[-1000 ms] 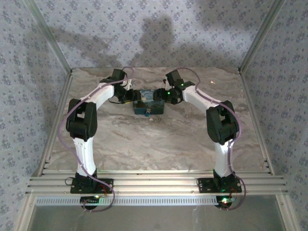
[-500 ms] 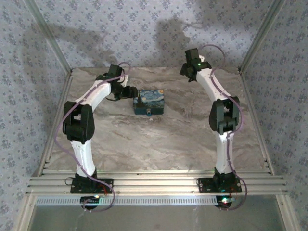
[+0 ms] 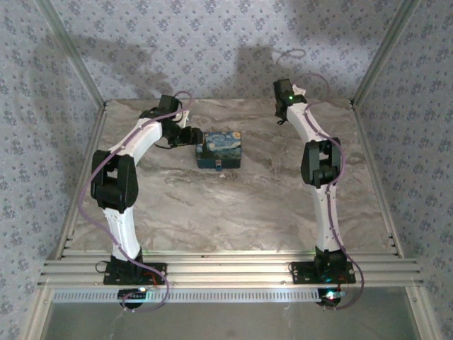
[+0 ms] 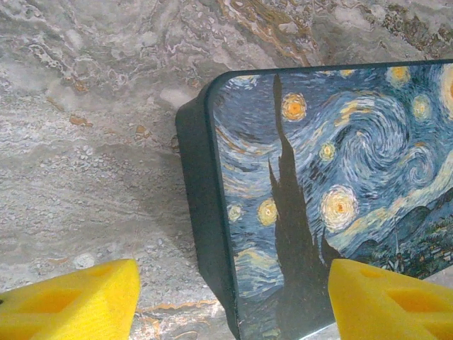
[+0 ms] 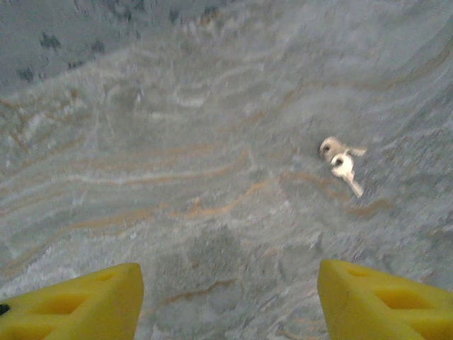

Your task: Unlock the padlock with the key

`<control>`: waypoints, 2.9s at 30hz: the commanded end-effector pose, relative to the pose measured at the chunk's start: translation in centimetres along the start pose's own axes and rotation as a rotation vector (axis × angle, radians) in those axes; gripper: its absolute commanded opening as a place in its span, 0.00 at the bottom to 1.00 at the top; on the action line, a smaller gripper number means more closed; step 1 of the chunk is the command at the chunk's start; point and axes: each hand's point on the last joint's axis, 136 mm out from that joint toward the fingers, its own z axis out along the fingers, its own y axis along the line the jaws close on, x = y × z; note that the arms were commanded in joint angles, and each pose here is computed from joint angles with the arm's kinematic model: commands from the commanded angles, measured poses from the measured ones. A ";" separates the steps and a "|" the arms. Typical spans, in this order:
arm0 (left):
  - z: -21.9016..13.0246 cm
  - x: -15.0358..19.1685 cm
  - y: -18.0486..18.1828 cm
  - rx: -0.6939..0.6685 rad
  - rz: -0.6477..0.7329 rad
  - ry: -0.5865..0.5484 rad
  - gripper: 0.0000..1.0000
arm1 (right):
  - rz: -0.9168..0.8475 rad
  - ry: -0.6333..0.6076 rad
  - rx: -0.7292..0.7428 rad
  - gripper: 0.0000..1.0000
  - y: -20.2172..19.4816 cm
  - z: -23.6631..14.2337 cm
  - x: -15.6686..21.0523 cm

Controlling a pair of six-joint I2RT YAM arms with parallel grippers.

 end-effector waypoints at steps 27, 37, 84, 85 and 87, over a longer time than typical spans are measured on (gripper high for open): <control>-0.8 0.3 -4.5 0.041 0.071 -0.001 0.69 | 0.024 0.035 -0.113 0.73 0.0 -2.0 -1.3; 2.7 -2.9 -16.1 0.124 0.160 -0.101 0.64 | -0.008 0.089 -0.154 0.73 -2.4 -8.5 -1.3; 7.3 1.7 -18.3 0.010 0.276 0.077 0.63 | -0.417 -0.276 0.002 0.81 -1.4 1.2 -3.5; 7.3 1.7 -18.2 0.007 0.277 0.077 0.63 | -0.398 -0.276 0.003 0.81 -1.8 1.2 -3.8; 7.4 1.7 -18.2 0.004 0.283 0.078 0.63 | -0.381 -0.280 0.001 0.81 -2.0 1.1 -4.0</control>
